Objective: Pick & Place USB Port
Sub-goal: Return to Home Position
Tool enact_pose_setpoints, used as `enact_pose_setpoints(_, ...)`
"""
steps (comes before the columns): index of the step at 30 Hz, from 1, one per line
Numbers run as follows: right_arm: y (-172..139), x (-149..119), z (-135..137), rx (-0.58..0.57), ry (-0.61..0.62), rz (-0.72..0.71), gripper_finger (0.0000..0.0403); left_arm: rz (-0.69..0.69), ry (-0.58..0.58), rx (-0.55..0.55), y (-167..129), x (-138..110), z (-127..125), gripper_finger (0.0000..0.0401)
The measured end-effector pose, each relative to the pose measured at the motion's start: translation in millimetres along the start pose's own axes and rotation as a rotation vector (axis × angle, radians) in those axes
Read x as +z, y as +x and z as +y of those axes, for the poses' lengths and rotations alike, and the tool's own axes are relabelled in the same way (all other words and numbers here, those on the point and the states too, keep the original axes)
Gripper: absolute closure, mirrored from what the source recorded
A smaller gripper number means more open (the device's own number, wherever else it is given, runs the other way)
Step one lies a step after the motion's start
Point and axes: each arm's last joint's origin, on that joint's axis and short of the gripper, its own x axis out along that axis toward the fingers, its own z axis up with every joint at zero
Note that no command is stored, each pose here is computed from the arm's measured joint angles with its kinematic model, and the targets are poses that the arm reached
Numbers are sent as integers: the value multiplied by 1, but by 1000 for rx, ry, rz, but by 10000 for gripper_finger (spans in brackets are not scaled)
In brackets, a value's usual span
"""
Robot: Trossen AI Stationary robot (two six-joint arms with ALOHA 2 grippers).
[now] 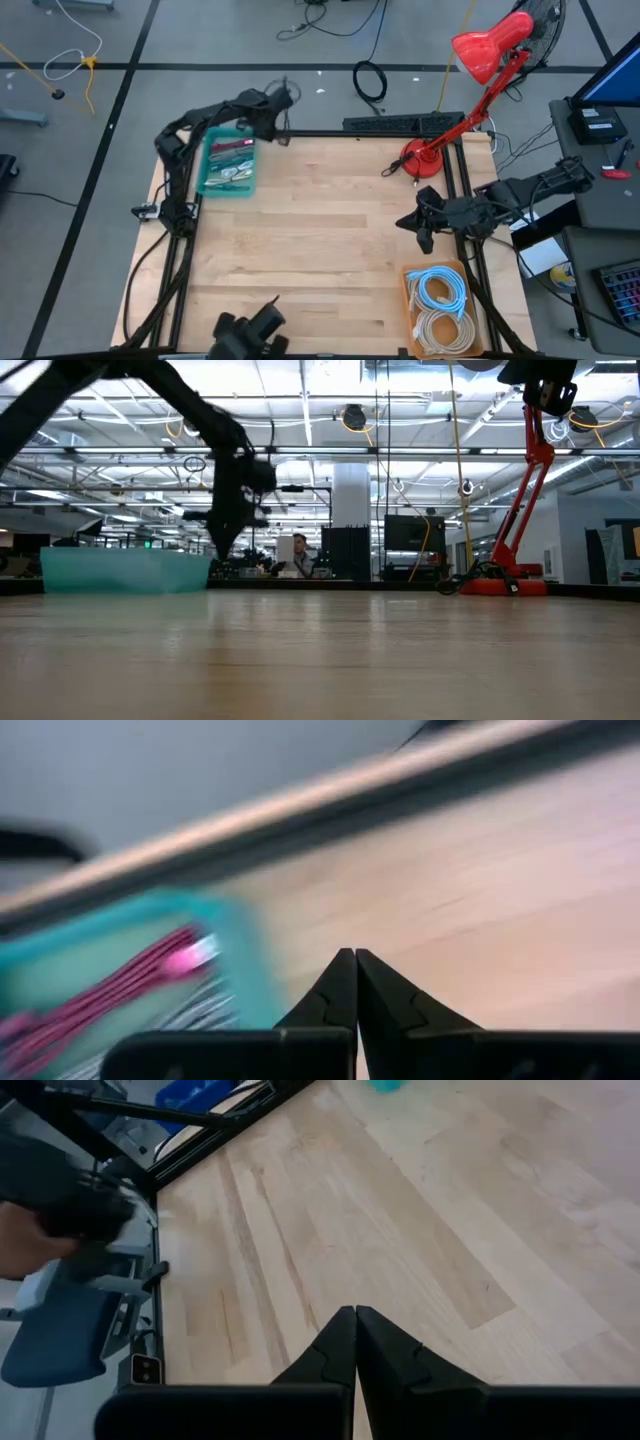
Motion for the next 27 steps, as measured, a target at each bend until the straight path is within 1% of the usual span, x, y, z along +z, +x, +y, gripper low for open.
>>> enact_pose_setpoints(3,1,3,-1,2,-2,-21,403,-177,-25,-194,-38,6,-4,401)
enact_pose_setpoints(6,1,7,0,23,-36,-44,403,-350,-24,-347,-85,2,-7,401)
enact_pose_setpoints(9,0,7,0,63,-118,-15,403,-482,11,-465,-131,-14,-12,401)
enact_pose_setpoints(12,-3,8,0,131,-221,11,403,-555,70,-547,-172,-43,-19,401)
enact_pose_setpoints(15,-9,6,-2,192,-310,-31,403,-613,135,-576,-204,-79,-30,401)
enact_pose_setpoints(18,-13,-3,-12,275,-375,-124,403,-647,156,-583,-225,-116,-44,401)
enact_pose_setpoints(20,-13,-13,-23,310,-378,-194,403,-656,160,-577,-233,-137,-54,401)
enact_pose_setpoints(22,-10,-27,-36,364,-386,-232,403,-668,171,-586,-239,-157,-66,401)
enact_pose_setpoints(25,-4,-51,-57,431,-392,-225,403,-668,182,-604,-244,-180,-80,401)
enact_pose_setpoints(27,1,-66,-69,456,-367,-202,403,-662,165,-612,-243,-191,-90,401)
